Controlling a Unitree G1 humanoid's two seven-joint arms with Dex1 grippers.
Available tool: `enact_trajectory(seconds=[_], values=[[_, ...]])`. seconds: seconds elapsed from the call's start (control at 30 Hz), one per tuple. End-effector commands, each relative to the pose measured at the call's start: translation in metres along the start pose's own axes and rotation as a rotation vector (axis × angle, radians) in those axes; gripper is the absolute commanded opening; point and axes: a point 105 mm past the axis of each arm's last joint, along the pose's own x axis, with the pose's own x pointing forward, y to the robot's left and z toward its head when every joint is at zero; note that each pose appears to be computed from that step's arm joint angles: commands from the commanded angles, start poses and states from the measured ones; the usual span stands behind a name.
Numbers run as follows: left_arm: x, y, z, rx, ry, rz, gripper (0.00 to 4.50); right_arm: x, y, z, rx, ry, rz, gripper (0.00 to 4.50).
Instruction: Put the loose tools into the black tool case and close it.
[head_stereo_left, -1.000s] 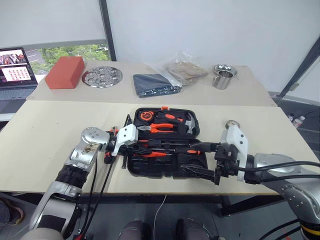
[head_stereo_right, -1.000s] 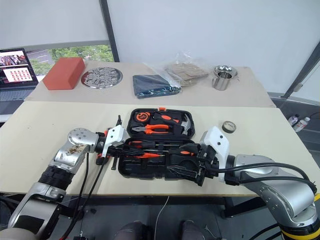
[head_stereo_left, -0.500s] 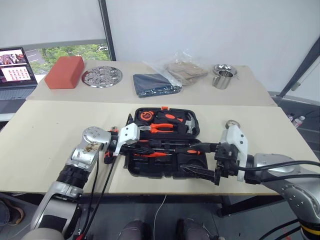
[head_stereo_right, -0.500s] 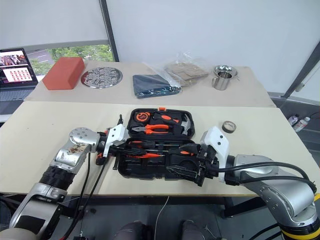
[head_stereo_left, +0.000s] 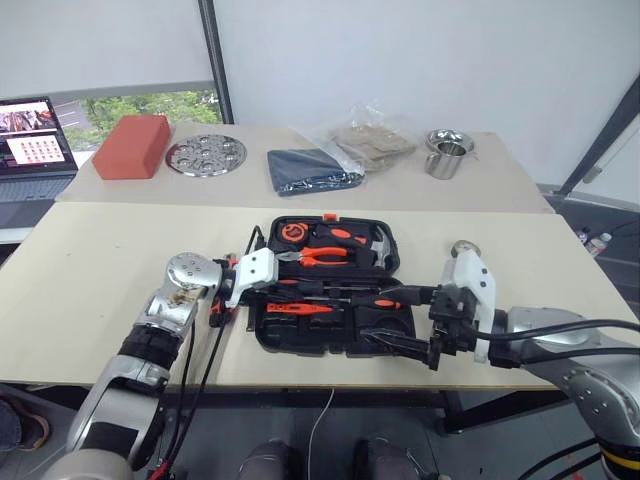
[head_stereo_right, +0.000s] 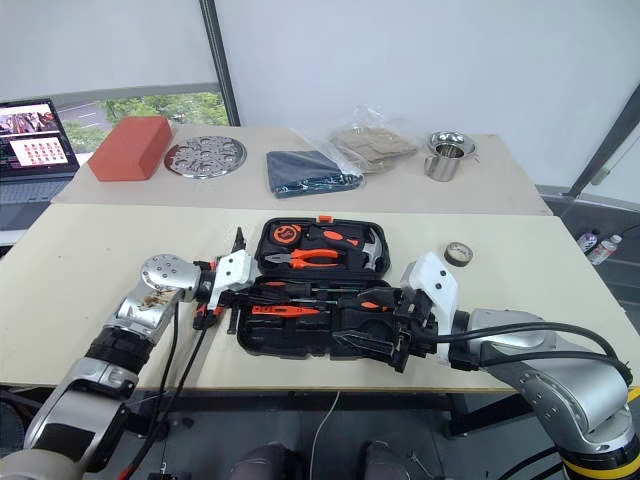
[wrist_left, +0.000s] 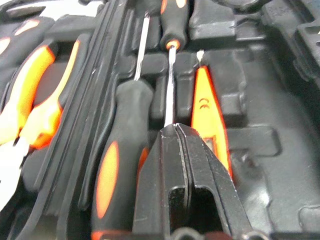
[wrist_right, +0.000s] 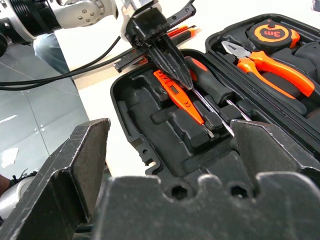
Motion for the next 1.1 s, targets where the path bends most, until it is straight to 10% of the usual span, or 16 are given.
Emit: enact_trajectory(seconds=[0.03, 0.23, 0.5, 1.1], values=[[-0.012, 0.001, 0.02, -0.077, -0.089, 0.021, 0.05, -0.002, 0.002, 0.01, -0.019, -0.033, 0.015, 4.5], [-0.086, -0.006, 0.04, -0.272, -0.178, 0.218, 1.39, 0.005, -0.005, 0.022, -0.008, -0.061, 0.087, 4.5], [-0.177, -0.051, -0.02, -0.582, -0.027, 0.684, 4.38, 0.023, -0.013, 0.026, -0.039, -0.05, 0.211, 4.5], [-0.099, 0.006, -0.044, -0.945, 0.262, 0.903, 4.47, 0.032, -0.01, 0.018, -0.119, -0.036, 0.213, 4.5]])
